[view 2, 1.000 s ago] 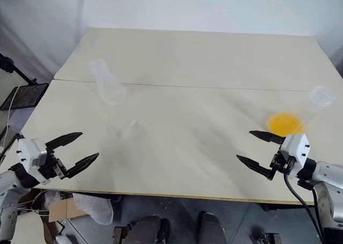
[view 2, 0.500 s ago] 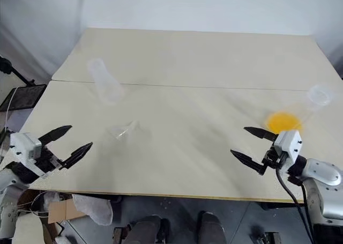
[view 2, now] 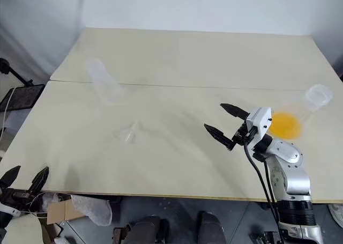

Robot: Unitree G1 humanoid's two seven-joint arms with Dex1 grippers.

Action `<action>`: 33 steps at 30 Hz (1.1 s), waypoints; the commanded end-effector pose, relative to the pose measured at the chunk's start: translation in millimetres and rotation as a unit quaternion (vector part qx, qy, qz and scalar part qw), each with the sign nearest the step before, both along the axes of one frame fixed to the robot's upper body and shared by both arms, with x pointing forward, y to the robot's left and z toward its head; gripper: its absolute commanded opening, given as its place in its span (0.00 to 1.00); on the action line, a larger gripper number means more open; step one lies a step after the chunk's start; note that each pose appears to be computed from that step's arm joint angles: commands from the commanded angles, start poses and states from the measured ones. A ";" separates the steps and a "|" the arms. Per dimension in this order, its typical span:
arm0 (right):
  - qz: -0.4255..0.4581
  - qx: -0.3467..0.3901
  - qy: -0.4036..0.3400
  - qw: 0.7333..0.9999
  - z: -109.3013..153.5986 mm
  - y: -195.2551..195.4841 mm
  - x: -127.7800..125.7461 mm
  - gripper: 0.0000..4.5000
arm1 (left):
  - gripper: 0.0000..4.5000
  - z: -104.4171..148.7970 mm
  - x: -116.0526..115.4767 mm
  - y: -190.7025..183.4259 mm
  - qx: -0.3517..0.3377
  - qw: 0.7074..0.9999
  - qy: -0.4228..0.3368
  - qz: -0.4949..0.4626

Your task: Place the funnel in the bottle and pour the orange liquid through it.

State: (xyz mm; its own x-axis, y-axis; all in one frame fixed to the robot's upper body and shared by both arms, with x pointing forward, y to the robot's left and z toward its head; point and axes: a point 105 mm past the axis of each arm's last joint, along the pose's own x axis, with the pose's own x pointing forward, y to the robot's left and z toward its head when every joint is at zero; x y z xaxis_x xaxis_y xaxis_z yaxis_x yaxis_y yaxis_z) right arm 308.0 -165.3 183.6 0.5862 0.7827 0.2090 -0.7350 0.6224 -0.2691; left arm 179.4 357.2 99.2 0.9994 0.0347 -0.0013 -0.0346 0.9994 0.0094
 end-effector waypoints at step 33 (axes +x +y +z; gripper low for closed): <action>-0.001 0.007 -0.025 1.000 6.9 16.4 -13.0 0.99 | 1.00 129.9 258.7 -104.3 -0.002 0.982 -0.096 -0.160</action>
State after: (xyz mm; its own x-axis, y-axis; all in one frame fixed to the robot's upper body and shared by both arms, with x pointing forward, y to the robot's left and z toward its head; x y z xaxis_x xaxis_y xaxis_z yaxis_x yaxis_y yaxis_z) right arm 300.1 -152.1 180.4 0.5956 0.7743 0.2137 -0.7238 0.6327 -0.2753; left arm 437.0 254.0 215.4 0.9519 -0.2680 0.1487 0.2721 0.9622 -0.0076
